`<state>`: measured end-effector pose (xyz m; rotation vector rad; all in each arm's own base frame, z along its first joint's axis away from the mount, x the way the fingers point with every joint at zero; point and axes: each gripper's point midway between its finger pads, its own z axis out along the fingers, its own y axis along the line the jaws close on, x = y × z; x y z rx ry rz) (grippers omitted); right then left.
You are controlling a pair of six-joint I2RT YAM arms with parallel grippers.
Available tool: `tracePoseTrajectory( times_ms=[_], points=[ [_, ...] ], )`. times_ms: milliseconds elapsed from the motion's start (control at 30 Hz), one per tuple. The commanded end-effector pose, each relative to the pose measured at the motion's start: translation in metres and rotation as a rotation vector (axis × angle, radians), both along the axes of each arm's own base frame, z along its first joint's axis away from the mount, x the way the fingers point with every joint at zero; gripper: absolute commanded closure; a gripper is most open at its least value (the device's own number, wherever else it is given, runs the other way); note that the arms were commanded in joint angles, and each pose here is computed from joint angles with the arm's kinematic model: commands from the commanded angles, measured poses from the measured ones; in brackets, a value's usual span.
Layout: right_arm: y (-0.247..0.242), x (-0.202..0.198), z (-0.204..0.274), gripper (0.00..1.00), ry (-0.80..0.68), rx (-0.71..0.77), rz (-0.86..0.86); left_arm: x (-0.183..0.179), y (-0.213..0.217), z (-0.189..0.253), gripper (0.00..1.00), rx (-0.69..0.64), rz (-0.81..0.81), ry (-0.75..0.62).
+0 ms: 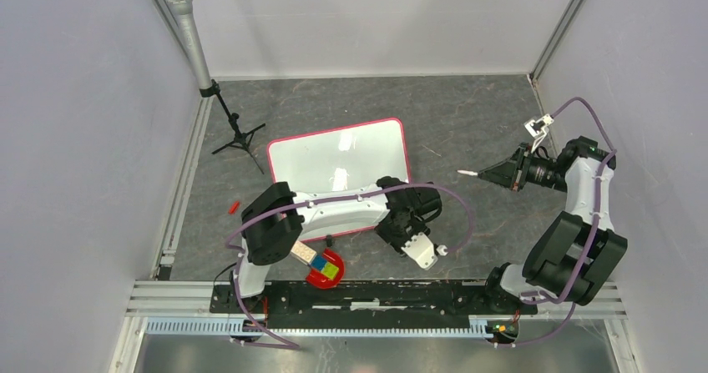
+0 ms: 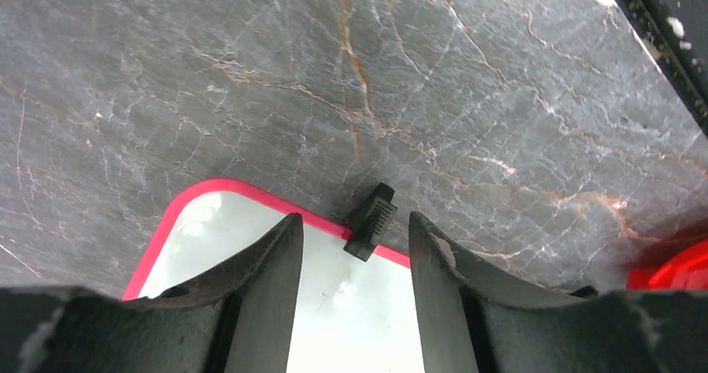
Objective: Write a sentence on the whiteboard
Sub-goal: Move the whiteboard stand to the center of the board.
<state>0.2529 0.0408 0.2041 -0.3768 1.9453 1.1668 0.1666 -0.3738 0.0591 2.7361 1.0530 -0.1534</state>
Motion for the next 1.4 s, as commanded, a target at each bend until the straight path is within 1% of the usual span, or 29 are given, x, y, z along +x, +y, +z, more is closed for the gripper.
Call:
tracePoseTrajectory(
  times_ms=[0, 167, 300, 400, 467, 533, 633, 933, 1067, 1267, 1300, 1367],
  points=[
    [-0.002, 0.0, 0.012, 1.0, -0.058, -0.033, 0.001, 0.003, 0.016, -0.007, 0.45, 0.078, -0.166, -0.021],
    [-0.002, 0.002, 0.013, 1.0, -0.062, -0.037, 0.001, 0.007, 0.02, -0.017, 0.48, 0.118, -0.225, -0.034],
    [-0.003, 0.002, 0.013, 1.0, -0.065, -0.052, 0.001, 0.017, 0.023, -0.028, 0.54, 0.162, -0.276, -0.071],
    [-0.003, 0.001, 0.013, 1.0, -0.067, -0.059, 0.001, 0.021, 0.018, -0.031, 0.59, 0.16, -0.298, -0.085],
    [-0.003, 0.001, 0.013, 1.0, -0.068, -0.061, 0.001, 0.022, 0.013, -0.031, 0.63, 0.152, -0.306, -0.087],
    [-0.003, 0.001, 0.014, 1.0, -0.071, -0.06, 0.002, 0.024, 0.008, -0.031, 0.71, 0.147, -0.317, -0.09],
    [-0.004, 0.002, 0.013, 1.0, -0.067, -0.058, 0.002, 0.024, -0.001, -0.03, 0.8, 0.128, -0.341, -0.088],
    [-0.006, 0.003, 0.01, 1.0, -0.063, -0.059, -0.001, 0.023, -0.047, -0.021, 0.96, 0.057, -0.391, -0.08],
    [-0.008, 0.003, 0.01, 1.0, -0.063, -0.063, -0.008, 0.014, -0.065, -0.019, 0.98, 0.033, -0.42, -0.069],
    [-0.014, 0.004, 0.011, 1.0, -0.07, -0.079, -0.026, -0.004, -0.077, -0.025, 0.97, 0.038, -0.446, -0.039],
    [-0.014, 0.004, 0.01, 1.0, -0.069, -0.08, -0.026, -0.007, -0.078, -0.026, 0.96, 0.04, -0.446, -0.037],
    [-0.015, 0.004, 0.01, 1.0, -0.07, -0.083, -0.028, -0.012, -0.079, -0.028, 0.91, 0.04, -0.446, -0.03]
  ],
)
